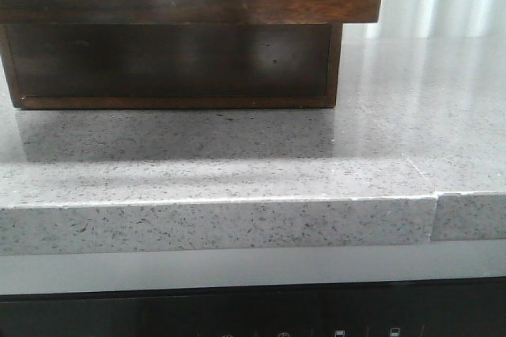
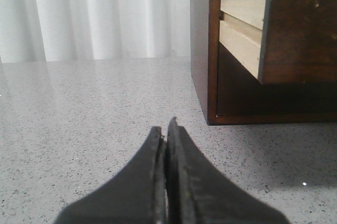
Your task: Put scissors in drawer with both arms
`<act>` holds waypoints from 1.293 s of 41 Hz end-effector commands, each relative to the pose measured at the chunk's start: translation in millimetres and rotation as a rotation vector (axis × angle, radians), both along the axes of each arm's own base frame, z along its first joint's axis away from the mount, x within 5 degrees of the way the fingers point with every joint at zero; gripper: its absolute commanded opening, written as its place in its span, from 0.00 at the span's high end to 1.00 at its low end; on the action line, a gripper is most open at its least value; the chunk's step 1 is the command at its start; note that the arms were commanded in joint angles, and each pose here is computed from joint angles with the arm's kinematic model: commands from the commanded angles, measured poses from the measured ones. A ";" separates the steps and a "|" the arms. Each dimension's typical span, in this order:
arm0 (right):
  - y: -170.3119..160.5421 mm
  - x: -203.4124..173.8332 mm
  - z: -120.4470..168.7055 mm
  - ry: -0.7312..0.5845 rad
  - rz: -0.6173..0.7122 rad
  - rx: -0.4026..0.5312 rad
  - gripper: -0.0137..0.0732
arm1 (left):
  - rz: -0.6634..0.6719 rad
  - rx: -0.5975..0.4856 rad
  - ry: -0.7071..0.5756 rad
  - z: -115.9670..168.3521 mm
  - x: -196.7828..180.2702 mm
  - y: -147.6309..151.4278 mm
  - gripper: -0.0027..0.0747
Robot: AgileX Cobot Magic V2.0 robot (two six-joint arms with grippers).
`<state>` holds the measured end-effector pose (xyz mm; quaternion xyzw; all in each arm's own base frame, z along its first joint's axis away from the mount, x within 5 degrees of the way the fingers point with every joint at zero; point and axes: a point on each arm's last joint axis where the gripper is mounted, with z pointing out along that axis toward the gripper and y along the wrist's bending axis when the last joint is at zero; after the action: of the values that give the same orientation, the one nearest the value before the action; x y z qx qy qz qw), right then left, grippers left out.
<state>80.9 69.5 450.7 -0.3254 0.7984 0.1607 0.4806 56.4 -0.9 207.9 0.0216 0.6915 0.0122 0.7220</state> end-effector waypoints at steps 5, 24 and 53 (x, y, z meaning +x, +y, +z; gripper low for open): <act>-0.3 1.4 10.9 -0.068 -0.008 0.045 0.98 | 0.005 -0.014 -0.083 0.9 -1.0 0.5 0.99; -47.5 -12.4 -40.5 -0.328 -0.381 0.154 0.98 | 0.005 -0.014 -0.083 0.9 -1.0 0.5 0.99; -67.8 -29.4 -227.3 -0.542 -0.650 0.181 0.98 | 0.005 -0.014 -0.083 0.9 -1.0 0.5 0.99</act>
<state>51.7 2.0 214.8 -0.0466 0.7432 -0.0139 0.6673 56.4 -0.9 207.9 0.0216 0.6915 0.0122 0.7220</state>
